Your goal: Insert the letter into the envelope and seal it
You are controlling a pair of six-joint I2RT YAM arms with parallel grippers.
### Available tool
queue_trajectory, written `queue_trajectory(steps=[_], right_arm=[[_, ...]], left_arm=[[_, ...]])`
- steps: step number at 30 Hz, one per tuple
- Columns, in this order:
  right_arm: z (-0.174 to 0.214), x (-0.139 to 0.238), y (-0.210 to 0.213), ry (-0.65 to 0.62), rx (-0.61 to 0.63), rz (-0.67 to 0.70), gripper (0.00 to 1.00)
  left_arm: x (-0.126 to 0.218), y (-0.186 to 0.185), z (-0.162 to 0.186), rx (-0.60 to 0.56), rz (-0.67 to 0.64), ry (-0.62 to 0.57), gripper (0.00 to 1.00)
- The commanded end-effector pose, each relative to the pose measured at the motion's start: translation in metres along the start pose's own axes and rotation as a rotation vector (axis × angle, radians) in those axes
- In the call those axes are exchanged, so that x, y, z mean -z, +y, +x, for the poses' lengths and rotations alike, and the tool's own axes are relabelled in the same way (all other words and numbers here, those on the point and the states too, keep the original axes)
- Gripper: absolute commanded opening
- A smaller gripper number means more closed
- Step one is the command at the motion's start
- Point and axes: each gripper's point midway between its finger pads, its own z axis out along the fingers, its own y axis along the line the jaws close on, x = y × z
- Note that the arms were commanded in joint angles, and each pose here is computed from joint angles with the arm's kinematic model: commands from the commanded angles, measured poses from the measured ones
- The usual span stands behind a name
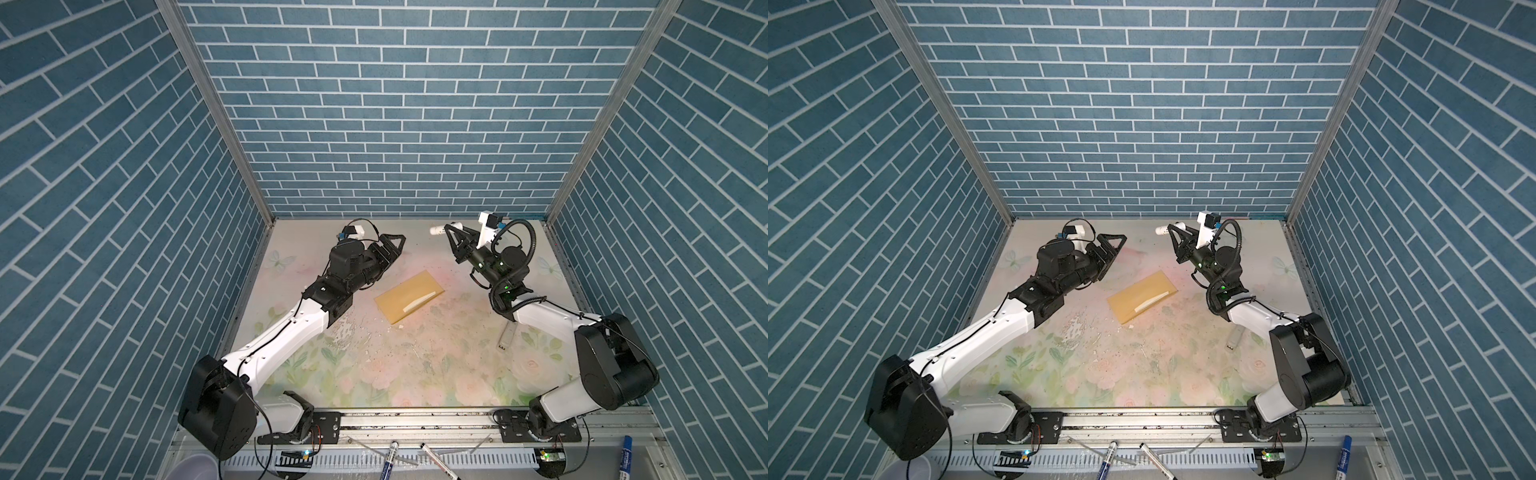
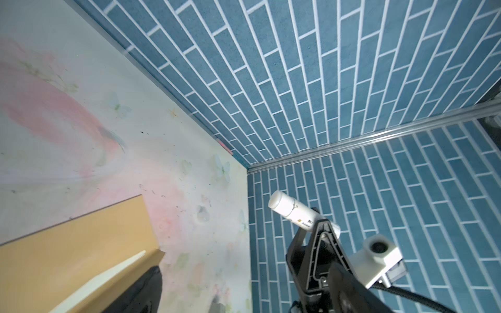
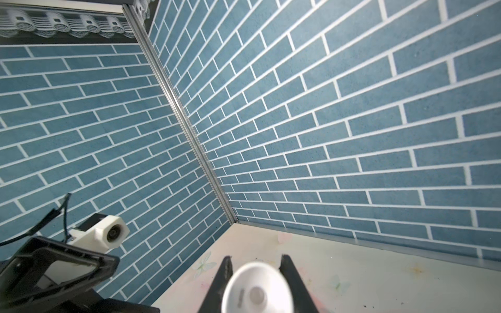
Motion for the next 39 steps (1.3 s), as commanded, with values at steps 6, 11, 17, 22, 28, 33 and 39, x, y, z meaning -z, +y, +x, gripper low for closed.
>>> queue_trajectory(steps=[6, 11, 17, 22, 28, 33, 39], right_arm=[[-0.017, -0.007, 0.042, -0.136, 0.172, -0.077, 0.00], [-0.011, -0.015, 0.057, -0.148, 0.189, -0.111, 0.00], [-0.006, -0.021, 0.068, -0.161, 0.178, -0.145, 0.00], [-0.002, -0.025, 0.074, -0.161, 0.170, -0.161, 0.00], [0.003, -0.027, 0.082, -0.158, 0.162, -0.180, 0.00], [0.007, -0.029, 0.088, -0.155, 0.158, -0.193, 0.00], [0.012, -0.030, 0.092, -0.148, 0.153, -0.203, 0.00]], left_arm=[[-0.004, -0.043, 0.003, 0.390, 0.137, 0.048, 0.96], [-0.012, -0.051, 0.005, 0.505, 0.175, 0.062, 0.94], [-0.022, -0.050, 0.013, 0.580, 0.172, 0.089, 0.90], [-0.026, -0.049, 0.015, 0.622, 0.175, 0.094, 0.84], [-0.029, -0.050, 0.013, 0.666, 0.191, 0.094, 0.76], [-0.033, -0.052, 0.014, 0.685, 0.197, 0.101, 0.68], [-0.037, -0.049, 0.014, 0.701, 0.198, 0.101, 0.50]])
